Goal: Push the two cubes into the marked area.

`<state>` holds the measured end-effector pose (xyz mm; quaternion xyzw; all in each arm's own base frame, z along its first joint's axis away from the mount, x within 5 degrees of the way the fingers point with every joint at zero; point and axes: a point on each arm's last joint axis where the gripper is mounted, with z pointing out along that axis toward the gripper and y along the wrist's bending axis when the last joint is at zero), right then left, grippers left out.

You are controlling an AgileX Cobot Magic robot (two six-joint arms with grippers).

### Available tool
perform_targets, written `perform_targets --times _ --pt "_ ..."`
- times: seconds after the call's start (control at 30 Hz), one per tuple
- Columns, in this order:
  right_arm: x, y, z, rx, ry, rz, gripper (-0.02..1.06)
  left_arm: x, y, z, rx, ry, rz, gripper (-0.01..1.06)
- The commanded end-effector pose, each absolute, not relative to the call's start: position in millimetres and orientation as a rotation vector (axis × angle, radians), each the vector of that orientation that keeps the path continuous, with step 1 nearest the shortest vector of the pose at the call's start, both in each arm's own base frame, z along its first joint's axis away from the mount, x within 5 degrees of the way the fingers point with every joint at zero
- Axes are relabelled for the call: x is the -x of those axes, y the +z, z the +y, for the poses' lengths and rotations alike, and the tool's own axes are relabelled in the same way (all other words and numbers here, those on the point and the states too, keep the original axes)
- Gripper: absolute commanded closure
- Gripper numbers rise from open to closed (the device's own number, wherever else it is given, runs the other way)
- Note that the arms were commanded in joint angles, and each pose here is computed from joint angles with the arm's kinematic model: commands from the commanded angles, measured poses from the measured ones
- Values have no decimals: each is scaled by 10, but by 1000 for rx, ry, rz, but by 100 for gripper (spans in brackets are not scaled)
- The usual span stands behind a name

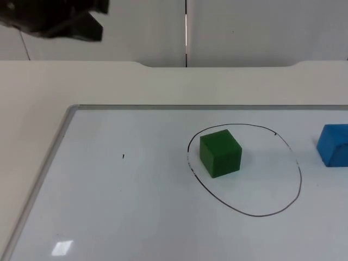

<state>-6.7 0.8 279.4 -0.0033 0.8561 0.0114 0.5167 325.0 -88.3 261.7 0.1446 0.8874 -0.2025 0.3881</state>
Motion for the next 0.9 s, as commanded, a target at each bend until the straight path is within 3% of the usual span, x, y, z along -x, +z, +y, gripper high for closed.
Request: perform_targets --times 0.0,0.57,0.87 --pt "74 2800 10 0 29 2047 -1 -3136 2815 -828 -396 -472 2235 105" --pt "74 2800 10 0 29 2047 -1 -2406 3691 -680 -406 -401 2021 105" --pt "74 2800 10 0 29 2047 -1 -2122 3754 -597 -389 -351 2013 105"
